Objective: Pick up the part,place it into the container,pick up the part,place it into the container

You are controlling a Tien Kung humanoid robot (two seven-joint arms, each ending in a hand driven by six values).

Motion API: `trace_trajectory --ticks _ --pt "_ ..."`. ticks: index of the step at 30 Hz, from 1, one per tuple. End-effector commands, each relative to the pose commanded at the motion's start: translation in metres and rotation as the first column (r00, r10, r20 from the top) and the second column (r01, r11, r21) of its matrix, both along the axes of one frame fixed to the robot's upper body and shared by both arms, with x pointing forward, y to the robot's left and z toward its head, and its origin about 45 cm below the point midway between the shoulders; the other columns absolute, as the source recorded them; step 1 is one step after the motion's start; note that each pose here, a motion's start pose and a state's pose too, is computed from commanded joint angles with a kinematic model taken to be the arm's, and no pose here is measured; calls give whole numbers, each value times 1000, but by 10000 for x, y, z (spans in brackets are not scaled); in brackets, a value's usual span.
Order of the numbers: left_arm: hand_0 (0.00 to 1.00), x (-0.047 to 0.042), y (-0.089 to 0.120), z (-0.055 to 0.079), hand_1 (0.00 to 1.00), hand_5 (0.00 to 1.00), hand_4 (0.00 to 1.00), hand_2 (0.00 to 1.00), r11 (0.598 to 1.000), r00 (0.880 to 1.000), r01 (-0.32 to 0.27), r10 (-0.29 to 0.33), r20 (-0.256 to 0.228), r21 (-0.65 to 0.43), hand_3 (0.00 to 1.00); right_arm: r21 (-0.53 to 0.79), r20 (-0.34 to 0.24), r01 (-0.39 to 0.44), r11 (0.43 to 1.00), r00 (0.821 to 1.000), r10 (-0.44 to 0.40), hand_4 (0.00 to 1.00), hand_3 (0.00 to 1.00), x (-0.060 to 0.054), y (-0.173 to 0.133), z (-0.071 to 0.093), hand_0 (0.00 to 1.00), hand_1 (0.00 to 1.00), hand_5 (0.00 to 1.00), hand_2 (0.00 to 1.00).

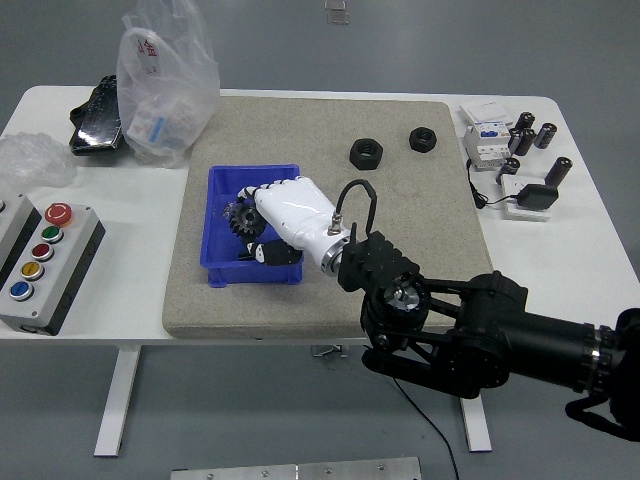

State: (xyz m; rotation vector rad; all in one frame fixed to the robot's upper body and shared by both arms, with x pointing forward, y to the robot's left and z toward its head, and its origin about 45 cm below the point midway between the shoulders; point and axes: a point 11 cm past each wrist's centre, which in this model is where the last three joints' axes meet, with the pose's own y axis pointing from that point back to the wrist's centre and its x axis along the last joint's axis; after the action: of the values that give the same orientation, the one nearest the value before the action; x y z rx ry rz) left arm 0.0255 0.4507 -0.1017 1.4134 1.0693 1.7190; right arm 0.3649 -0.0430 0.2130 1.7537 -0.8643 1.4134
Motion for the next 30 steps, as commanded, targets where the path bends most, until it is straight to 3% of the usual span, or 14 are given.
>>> trace_trajectory --ticks 1,6,7,12,13,22,25,27,30 --pt "643 -1 1 0 572 348 731 561 1000 1000 0 0 0 0 627 -2 0 2 1000 1000 -2 498 801 4 -4 1 342 701 210 839" --pt "643 -2 -1 0 572 348 731 561 1000 1000 -1 1 0 0 627 -2 3 3 1000 1000 -3 498 801 12 -9 32 342 701 210 839" --pt "643 -2 -1 -1 572 348 731 562 1000 1000 -1 1 0 0 627 -4 3 2 1000 1000 -2 634 869 11 -9 38 345 703 219 854" --pt "643 -2 0 0 572 348 731 562 1000 1000 -1 1 0 0 627 -16 -7 -15 1000 1000 15 634 869 -26 19 25 345 703 219 854" --pt "643 -1 0 0 571 348 730 561 1000 1000 -1 1 0 0 627 -18 -9 -19 1000 1000 19 802 926 -35 26 19 347 706 312 895" --pt "643 -1 2 1 572 347 730 562 1000 1000 -2 2 -1 1 627 -13 -21 1 1000 1000 -1 844 946 -7 -15 -13 344 704 352 918" --pt "643 -11 4 1 572 347 730 562 1000 1000 -3 3 -2 1 627 27 10 21 999 1000 -21 863 936 76 -72 179 344 696 378 911" --pt "643 -15 8 2 572 347 730 562 1000 1000 -3 3 -3 2 627 87 46 43 995 998 -47 863 936 166 -162 429 344 696 378 911" --pt "643 -22 11 3 572 347 730 562 1000 1000 -5 5 -4 3 627 161 68 79 984 994 -91 863 936 267 -318 666 344 696 378 911"
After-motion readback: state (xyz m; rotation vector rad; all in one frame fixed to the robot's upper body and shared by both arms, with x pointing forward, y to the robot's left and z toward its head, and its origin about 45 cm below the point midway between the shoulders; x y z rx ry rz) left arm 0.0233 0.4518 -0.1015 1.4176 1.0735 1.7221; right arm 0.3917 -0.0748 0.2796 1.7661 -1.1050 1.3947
